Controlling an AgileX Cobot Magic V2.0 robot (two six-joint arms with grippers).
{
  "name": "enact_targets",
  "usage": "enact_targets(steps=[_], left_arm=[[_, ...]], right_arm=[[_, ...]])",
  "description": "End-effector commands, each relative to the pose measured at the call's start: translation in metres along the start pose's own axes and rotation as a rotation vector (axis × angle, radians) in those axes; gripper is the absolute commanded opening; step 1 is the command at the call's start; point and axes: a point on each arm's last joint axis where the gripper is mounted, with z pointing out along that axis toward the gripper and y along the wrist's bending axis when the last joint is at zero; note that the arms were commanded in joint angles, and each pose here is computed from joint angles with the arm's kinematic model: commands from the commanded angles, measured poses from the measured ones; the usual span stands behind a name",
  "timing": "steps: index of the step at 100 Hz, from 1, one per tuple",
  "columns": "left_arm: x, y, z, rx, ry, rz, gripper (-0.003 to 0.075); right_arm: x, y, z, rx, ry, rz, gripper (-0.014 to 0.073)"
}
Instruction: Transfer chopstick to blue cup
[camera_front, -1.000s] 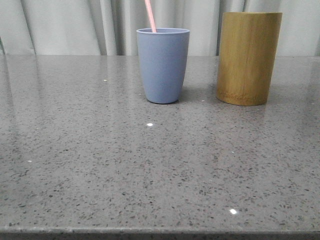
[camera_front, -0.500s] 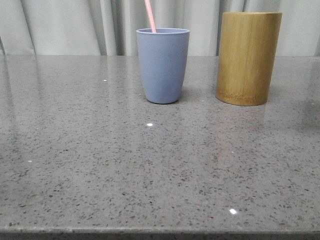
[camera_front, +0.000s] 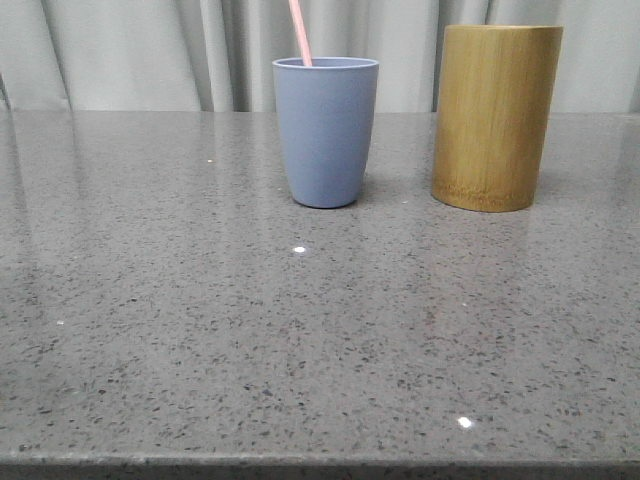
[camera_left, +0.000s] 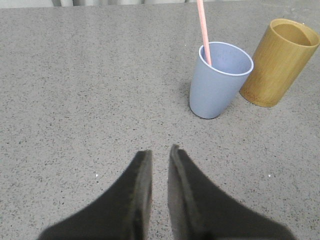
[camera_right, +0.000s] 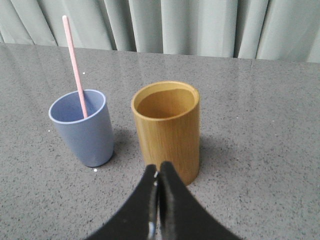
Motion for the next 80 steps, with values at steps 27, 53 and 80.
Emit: enact_targets(steps=[27,53,80], left_arm=[[-0.004,-0.002,-0.013,0.044,-0.164,-0.002,-0.0019],[0.024,0.006,-0.028,0.04,-0.2,0.018,-0.0019],[0.036,0.01,-0.036,0.03,-0.193,0.029,-0.0019]], right_arm=[[0.021,-0.005,-0.026,-0.002,-0.168,-0.008,-0.0064],[0.044,-0.009,-0.036,-0.005,-0.214,-0.008,-0.0064],[0.047,-0.009,-0.035,-0.004,-0.201,-0.008,-0.0064]])
